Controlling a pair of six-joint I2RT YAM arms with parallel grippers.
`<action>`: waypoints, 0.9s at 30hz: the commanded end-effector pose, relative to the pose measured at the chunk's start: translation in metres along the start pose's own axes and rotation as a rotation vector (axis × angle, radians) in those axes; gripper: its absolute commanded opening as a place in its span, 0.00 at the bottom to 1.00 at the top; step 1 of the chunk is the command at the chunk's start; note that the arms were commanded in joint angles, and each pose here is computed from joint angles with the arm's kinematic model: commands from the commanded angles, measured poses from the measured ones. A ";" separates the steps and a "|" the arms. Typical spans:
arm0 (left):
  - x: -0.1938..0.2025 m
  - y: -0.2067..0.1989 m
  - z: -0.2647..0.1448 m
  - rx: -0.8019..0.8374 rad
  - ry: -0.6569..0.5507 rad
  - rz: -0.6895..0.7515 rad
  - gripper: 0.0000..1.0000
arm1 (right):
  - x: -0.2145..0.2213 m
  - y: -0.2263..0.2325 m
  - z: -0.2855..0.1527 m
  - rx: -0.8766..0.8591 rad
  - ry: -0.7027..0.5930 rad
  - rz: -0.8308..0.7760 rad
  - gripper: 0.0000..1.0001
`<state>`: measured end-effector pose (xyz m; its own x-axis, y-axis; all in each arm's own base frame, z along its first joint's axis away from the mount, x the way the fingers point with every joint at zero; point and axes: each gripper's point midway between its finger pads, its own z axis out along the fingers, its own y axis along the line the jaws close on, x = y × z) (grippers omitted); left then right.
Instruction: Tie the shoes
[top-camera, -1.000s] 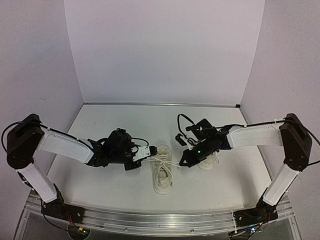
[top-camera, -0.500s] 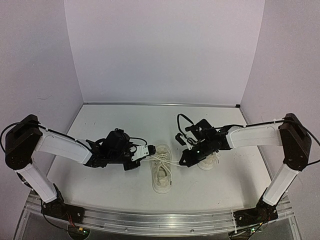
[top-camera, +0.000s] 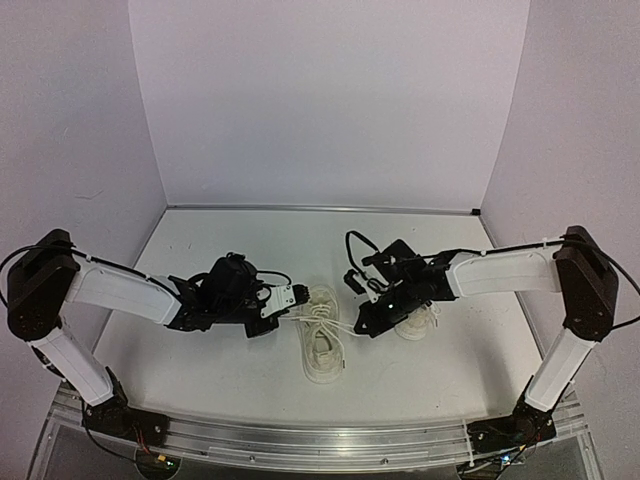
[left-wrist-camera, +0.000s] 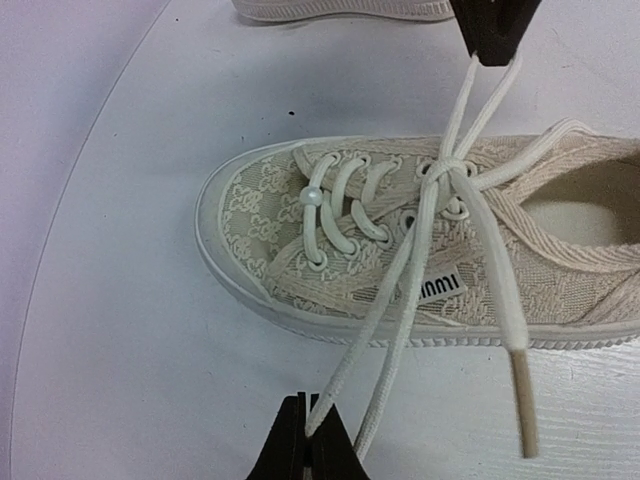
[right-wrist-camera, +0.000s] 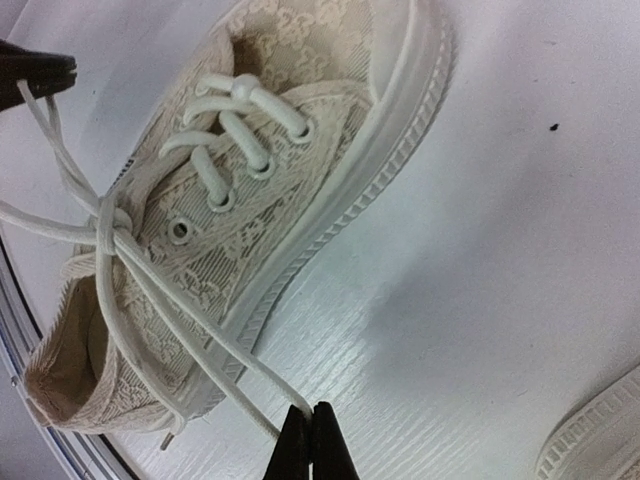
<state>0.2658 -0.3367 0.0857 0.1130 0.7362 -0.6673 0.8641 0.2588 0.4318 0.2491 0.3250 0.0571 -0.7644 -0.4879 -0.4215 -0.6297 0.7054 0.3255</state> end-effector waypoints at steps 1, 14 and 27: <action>-0.029 0.004 0.009 -0.002 -0.027 -0.011 0.00 | 0.008 0.017 0.006 -0.009 0.090 -0.028 0.00; -0.075 0.000 -0.024 0.068 -0.118 -0.050 0.44 | -0.044 0.042 -0.042 -0.041 -0.091 -0.032 0.41; -0.058 0.077 -0.103 -0.163 -0.168 -0.622 1.00 | -0.063 0.003 -0.153 0.039 -0.424 0.090 0.98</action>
<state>0.2568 -0.3326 0.2158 -0.0578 0.4649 -0.8835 0.8318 0.5118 0.2149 0.2680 0.3084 0.1845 -0.7180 -0.2921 -0.6318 -0.6008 0.7184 0.3506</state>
